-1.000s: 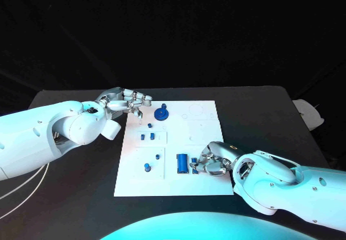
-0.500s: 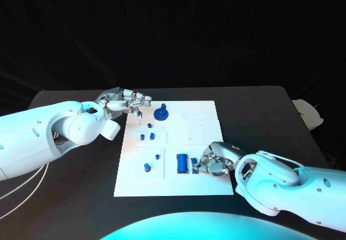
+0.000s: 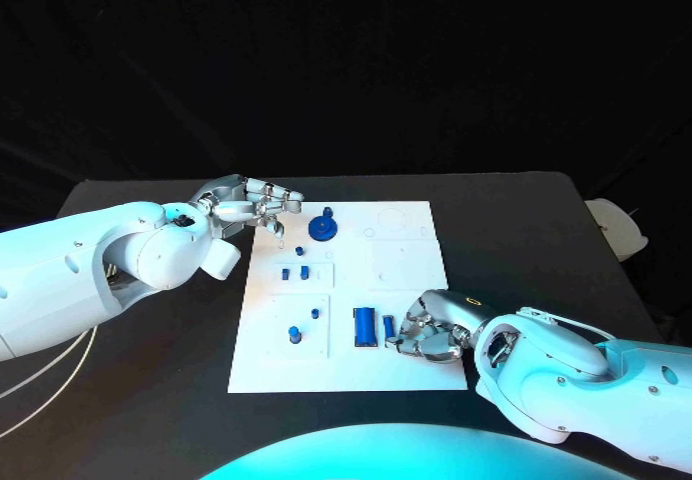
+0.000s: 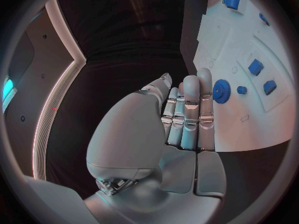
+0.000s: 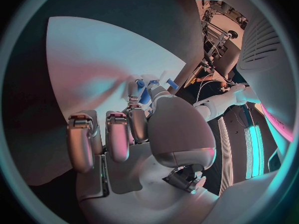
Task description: Assemble the parts on the task board
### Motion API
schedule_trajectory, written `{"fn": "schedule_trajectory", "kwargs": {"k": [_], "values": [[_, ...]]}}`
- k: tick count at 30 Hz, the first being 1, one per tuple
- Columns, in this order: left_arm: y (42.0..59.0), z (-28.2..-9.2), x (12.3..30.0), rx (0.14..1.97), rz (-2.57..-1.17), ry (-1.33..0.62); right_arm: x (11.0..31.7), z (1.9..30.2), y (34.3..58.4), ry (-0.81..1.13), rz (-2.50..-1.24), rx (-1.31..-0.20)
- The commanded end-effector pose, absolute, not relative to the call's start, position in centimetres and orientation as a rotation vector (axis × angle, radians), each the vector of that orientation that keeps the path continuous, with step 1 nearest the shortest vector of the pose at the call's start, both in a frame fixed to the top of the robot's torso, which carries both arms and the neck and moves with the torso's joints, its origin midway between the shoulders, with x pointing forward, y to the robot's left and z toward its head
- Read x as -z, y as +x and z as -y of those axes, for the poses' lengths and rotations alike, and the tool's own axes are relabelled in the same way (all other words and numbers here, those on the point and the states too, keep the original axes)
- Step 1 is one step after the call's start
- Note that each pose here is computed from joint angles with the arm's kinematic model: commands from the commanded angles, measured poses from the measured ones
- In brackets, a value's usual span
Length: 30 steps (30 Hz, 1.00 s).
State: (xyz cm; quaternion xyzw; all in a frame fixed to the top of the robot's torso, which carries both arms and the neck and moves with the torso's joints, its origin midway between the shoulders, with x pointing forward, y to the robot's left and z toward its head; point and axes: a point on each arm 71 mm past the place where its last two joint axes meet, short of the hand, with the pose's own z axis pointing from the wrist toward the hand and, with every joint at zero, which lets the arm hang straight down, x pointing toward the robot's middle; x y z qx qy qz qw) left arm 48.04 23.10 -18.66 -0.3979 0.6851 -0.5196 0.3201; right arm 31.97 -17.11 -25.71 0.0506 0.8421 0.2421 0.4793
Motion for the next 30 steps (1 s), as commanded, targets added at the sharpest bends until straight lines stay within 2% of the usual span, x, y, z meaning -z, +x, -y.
{"fn": "schedule_trajectory", "kwargs": {"k": [1, 30], "values": [[47.97, -22.95, 18.61, 1.377, -1.812, -1.029, 25.84, 17.16, 31.92, 0.091, -2.061, -0.585], [47.93, -23.01, 18.67, 1.367, -1.827, -1.021, 26.61, 16.84, 32.82, 0.068, -2.07, -0.562]]}}
